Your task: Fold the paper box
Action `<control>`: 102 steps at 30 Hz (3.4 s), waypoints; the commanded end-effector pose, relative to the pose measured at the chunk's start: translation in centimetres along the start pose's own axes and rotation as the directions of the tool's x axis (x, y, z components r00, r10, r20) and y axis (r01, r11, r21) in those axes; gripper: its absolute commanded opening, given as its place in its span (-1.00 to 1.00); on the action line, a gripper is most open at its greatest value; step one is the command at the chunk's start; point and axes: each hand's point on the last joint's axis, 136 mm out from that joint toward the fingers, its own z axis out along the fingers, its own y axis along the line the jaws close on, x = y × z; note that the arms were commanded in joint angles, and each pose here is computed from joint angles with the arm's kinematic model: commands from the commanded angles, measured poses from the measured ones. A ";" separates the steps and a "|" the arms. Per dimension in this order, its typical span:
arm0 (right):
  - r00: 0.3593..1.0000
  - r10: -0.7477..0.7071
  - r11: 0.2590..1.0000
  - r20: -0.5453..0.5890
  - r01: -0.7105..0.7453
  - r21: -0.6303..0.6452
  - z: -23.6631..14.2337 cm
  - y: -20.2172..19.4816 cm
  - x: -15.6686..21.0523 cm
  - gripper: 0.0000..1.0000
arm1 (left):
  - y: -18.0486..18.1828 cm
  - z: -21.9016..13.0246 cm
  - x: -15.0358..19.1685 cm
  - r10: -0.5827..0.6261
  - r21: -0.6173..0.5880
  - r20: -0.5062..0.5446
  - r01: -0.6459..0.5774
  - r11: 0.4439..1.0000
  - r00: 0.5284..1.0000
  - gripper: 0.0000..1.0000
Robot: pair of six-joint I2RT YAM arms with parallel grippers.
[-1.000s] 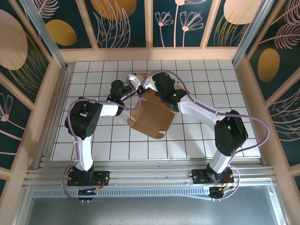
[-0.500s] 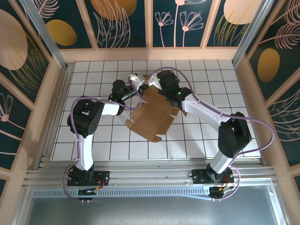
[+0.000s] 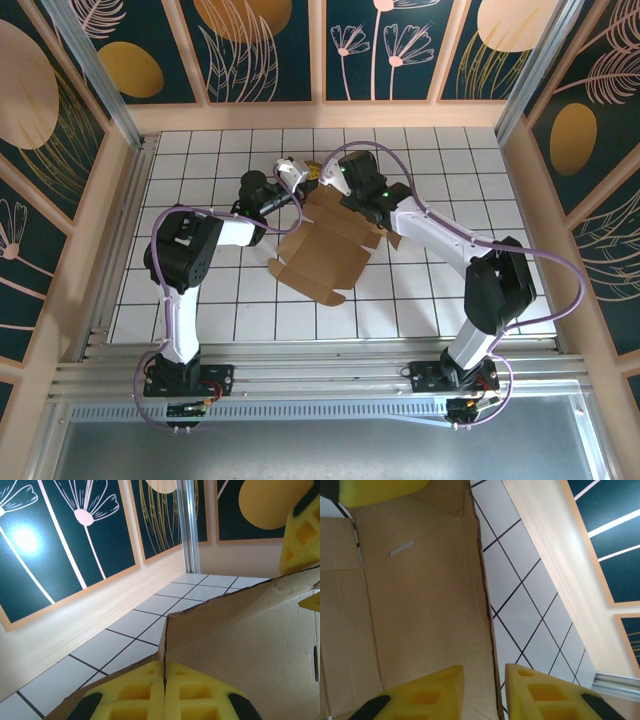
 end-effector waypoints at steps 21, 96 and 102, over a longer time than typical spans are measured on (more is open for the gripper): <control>0.991 -0.128 0.980 0.048 0.119 0.159 0.1 -2.1 -1.2 -1.00 | -2.7 -9.8 2.7 -0.638 -0.242 -0.324 0.590 0.770 0.699 0.34; 0.995 0.104 0.995 0.014 -0.104 -0.012 5.3 -3.8 0.0 -1.00 | -3.0 -2.2 11.3 -0.488 -0.321 -0.571 0.368 0.873 0.660 -1.00; 0.993 0.113 0.994 0.032 -0.113 -0.004 4.5 -3.8 -0.4 -1.00 | -2.8 -1.5 9.6 -0.386 -0.278 -0.529 0.276 0.920 0.756 -1.00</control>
